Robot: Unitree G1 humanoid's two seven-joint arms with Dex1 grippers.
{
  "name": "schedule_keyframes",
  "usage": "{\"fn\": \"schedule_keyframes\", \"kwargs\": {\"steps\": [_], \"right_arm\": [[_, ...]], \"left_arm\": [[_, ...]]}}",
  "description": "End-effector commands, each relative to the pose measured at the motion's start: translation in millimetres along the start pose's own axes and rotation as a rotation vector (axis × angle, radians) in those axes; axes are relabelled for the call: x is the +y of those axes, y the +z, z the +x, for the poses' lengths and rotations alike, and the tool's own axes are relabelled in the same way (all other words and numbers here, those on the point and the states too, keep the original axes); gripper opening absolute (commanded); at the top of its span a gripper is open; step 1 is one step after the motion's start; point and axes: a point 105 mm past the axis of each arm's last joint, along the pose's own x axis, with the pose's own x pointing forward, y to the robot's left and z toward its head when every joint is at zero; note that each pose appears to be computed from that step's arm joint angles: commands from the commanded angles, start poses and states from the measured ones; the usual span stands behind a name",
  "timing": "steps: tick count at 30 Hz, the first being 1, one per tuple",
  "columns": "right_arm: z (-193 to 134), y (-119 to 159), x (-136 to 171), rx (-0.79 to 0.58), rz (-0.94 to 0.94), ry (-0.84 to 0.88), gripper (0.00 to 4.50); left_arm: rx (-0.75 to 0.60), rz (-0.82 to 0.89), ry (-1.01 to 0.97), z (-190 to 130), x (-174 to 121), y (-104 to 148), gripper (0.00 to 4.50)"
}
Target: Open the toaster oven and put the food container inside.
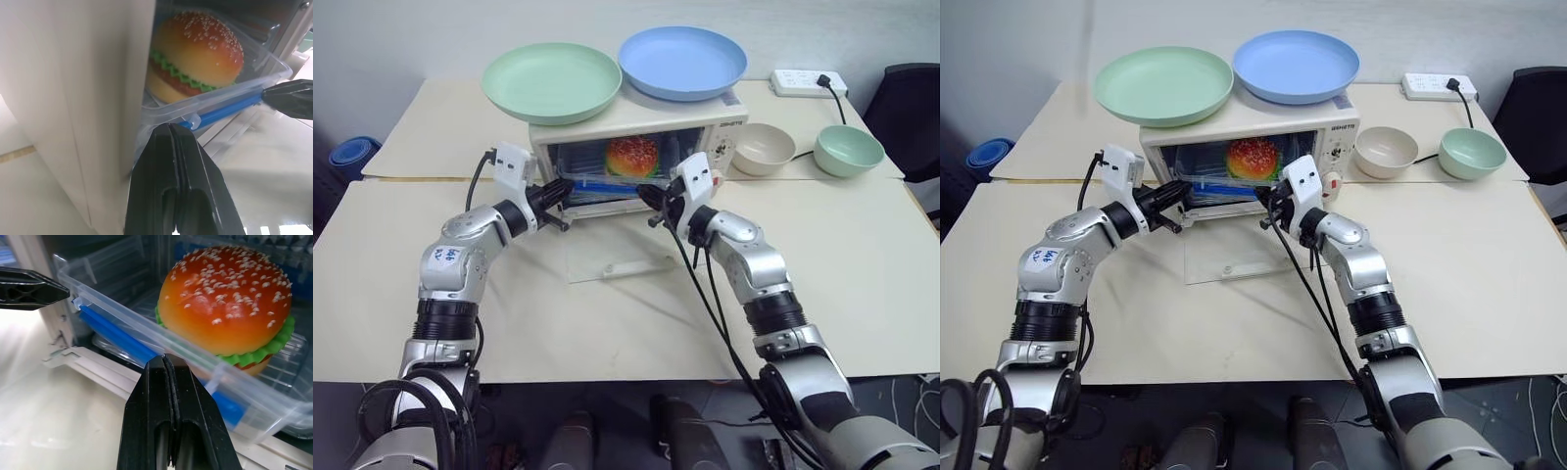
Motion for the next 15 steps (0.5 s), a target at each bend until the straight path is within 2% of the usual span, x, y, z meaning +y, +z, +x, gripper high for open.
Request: {"fn": "schedule_keyframes", "kwargs": {"steps": [1, 5, 9, 13, 15], "right_arm": [[-3.7, 19.6, 0.8, -0.067, -0.018, 0.02, 0.02], [-28.3, 28.9, 10.3, -0.097, 0.015, 0.091, 0.02], [-66.7, 31.8, 23.2, -0.088, 0.062, 0.162, 0.02], [-113.5, 12.4, 36.1, 0.046, 0.076, 0.21, 0.02], [-133.6, -0.8, 39.9, 0.125, 0.087, 0.206, 0.0]], "left_arm": [[-0.071, 0.027, -0.075, -13.6, -9.3, 24.3, 0.0], [-0.059, 0.031, -0.24, -48.8, -26.6, 29.2, 0.0], [-0.03, 0.02, -0.333, -90.3, -34.0, 39.2, 0.0], [0.016, 0.032, -0.353, -127.0, -31.0, 52.7, 0.0], [0.051, 0.031, -0.366, -143.7, -28.8, 57.6, 0.41]]}}
